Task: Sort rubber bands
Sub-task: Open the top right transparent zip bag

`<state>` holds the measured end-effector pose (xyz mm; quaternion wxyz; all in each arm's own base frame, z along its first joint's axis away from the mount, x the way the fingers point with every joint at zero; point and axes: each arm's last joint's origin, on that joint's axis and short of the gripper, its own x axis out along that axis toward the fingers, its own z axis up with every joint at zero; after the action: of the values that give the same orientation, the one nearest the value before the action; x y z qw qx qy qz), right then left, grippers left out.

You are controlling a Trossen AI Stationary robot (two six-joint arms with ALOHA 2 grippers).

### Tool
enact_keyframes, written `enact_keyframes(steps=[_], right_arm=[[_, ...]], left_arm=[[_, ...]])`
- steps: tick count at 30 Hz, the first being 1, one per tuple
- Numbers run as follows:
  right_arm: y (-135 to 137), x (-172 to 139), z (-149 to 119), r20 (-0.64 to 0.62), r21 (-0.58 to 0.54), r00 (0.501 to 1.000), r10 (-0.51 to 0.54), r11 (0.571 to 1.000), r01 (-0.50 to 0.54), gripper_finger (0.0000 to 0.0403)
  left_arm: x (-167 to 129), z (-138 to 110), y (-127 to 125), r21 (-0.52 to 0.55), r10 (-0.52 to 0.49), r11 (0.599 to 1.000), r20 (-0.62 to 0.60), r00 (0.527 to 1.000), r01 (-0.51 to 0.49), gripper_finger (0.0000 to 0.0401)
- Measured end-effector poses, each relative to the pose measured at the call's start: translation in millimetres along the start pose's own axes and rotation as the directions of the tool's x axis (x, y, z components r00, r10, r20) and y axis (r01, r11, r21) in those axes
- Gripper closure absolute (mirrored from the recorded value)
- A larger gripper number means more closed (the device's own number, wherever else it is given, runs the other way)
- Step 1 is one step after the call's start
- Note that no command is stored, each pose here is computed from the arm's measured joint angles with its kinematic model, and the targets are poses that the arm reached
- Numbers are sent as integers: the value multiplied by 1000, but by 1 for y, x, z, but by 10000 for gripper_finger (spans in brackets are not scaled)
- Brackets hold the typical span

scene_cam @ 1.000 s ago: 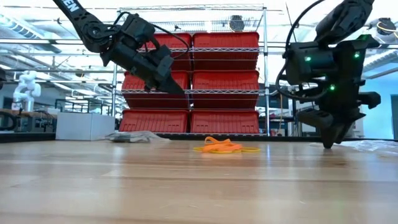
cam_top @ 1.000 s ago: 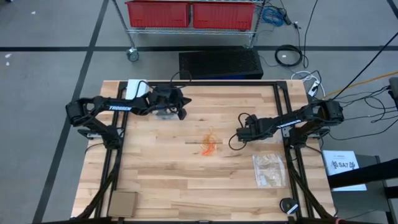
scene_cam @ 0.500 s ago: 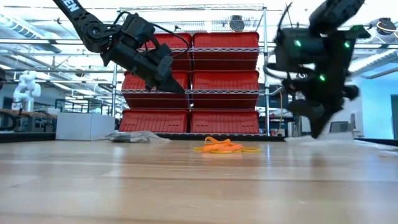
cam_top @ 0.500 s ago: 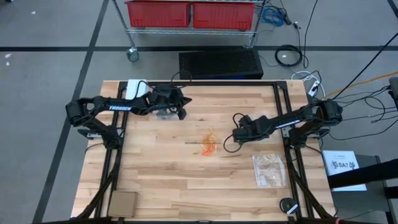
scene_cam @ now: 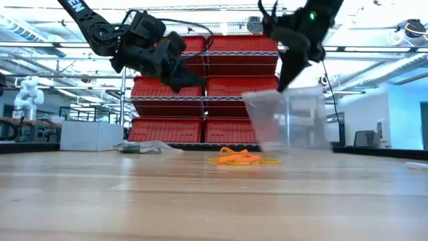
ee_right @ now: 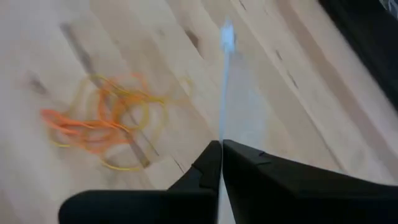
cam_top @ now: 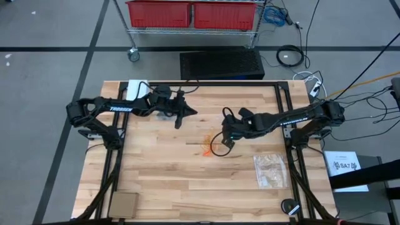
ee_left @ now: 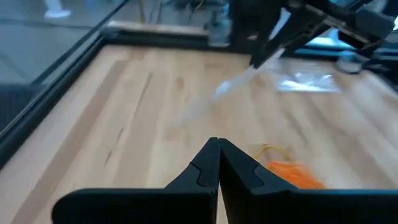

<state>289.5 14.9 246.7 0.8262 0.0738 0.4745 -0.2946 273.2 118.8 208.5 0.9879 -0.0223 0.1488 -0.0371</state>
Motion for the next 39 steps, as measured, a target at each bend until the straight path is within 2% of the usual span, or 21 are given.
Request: enact_keyframes(steps=[6, 15, 19, 39], right_arm=[[5, -18, 17, 59, -64, 997, 51, 997, -47, 403], [11, -33, 26, 99, -113, 990, 102, 989, -90, 403], [13, -38, 29, 115, -127, 987, 116, 987, -101, 403], [25, -47, 34, 177, -172, 962, 208, 969, -178, 403]], left_arm=[[6, 10, -13, 60, -50, 997, 81, 995, 45, 377], [11, 11, -24, 71, -72, 995, 78, 994, 67, 274], [14, 12, -30, 81, -93, 993, 83, 992, 86, 244], [20, 19, -46, 144, -134, 983, 134, 982, 115, 244]])
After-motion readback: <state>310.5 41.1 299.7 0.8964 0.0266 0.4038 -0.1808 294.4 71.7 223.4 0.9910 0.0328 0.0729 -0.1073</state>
